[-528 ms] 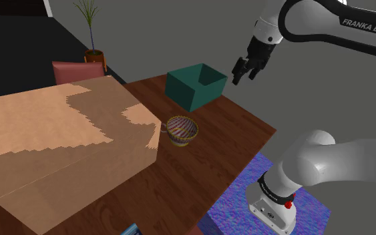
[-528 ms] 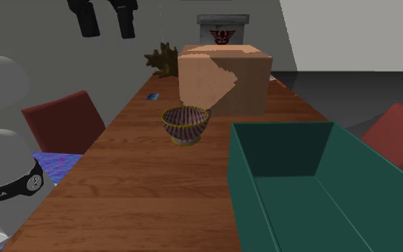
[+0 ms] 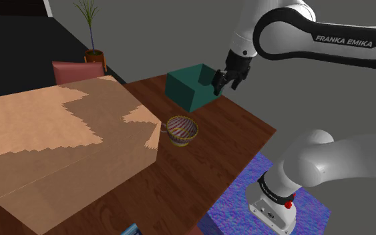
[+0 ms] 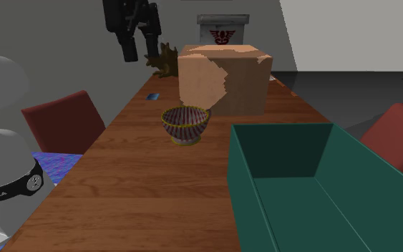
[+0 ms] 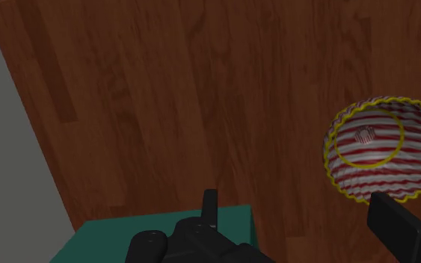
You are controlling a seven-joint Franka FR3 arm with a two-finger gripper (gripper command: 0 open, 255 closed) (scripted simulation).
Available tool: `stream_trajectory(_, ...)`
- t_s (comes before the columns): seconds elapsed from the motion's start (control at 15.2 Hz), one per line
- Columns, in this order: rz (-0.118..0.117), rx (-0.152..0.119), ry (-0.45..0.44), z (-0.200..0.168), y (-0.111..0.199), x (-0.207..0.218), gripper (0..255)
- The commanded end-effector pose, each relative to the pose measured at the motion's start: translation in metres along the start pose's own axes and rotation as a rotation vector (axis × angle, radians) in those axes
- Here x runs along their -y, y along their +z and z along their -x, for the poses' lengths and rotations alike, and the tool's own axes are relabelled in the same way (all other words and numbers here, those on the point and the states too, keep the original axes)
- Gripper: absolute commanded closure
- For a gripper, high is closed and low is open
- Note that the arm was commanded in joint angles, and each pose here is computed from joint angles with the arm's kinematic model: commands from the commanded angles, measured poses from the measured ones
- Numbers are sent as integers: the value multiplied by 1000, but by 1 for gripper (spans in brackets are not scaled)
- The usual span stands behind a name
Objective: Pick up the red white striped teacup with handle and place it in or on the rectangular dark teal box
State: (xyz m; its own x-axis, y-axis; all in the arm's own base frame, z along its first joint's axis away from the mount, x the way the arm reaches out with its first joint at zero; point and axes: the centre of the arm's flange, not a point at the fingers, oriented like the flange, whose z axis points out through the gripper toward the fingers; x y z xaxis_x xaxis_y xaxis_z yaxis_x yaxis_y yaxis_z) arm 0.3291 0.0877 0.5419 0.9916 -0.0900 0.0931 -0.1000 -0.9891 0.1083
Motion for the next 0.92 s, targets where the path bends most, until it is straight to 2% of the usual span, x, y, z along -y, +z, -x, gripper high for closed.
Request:
stream_trajectory(0.0, 2, 4, 2, -5, 13, 21, 0)
stream_trajectory(0.86, 17, 34, 4, -31, 97, 171, 0)
